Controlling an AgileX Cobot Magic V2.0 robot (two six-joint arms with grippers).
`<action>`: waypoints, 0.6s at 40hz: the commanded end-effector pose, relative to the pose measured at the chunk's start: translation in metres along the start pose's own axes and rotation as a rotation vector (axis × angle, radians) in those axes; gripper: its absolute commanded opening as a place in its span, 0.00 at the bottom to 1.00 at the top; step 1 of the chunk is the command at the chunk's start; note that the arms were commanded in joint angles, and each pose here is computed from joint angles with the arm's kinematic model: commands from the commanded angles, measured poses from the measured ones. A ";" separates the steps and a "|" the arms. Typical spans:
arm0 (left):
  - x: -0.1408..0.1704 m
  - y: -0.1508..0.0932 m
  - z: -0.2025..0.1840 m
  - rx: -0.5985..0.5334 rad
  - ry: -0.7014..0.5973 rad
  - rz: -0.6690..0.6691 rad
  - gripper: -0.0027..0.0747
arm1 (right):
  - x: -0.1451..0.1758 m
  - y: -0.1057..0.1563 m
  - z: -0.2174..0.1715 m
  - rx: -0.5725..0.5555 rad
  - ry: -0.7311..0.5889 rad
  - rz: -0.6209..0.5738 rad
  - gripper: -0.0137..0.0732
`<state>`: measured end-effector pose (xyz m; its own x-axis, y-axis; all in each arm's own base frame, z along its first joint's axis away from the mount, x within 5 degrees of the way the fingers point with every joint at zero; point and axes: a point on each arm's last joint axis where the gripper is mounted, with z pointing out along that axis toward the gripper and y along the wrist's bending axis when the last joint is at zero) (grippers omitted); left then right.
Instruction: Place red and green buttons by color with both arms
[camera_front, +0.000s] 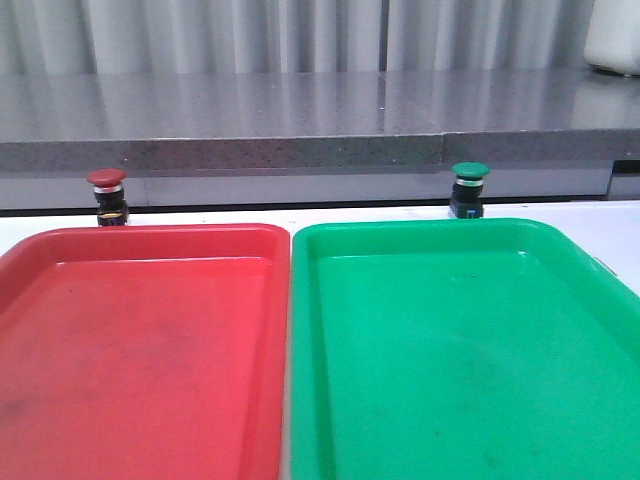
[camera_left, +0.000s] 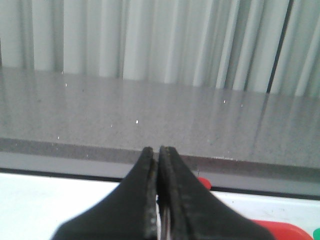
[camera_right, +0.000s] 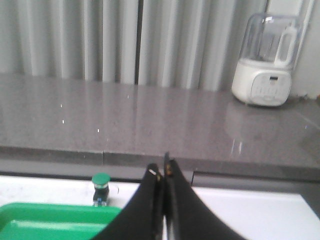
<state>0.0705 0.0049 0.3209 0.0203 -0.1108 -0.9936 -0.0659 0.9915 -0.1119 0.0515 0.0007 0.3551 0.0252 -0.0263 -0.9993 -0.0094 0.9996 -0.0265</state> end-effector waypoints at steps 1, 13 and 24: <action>-0.017 -0.002 0.011 0.005 -0.031 -0.005 0.01 | -0.012 -0.001 0.015 0.005 0.034 -0.007 0.02; -0.016 -0.002 0.016 0.003 -0.015 -0.005 0.18 | -0.006 -0.001 0.025 0.002 0.093 -0.006 0.16; -0.016 -0.002 0.016 0.004 -0.020 -0.005 0.83 | -0.002 0.000 0.025 0.000 0.136 -0.006 0.83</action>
<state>0.0858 0.0060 0.3194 -0.0571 -0.1121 -0.9921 -0.0755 0.9913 -0.1077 0.0745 0.0011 0.3427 -0.1937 -0.0242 -0.9808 -0.0179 0.9996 -0.0212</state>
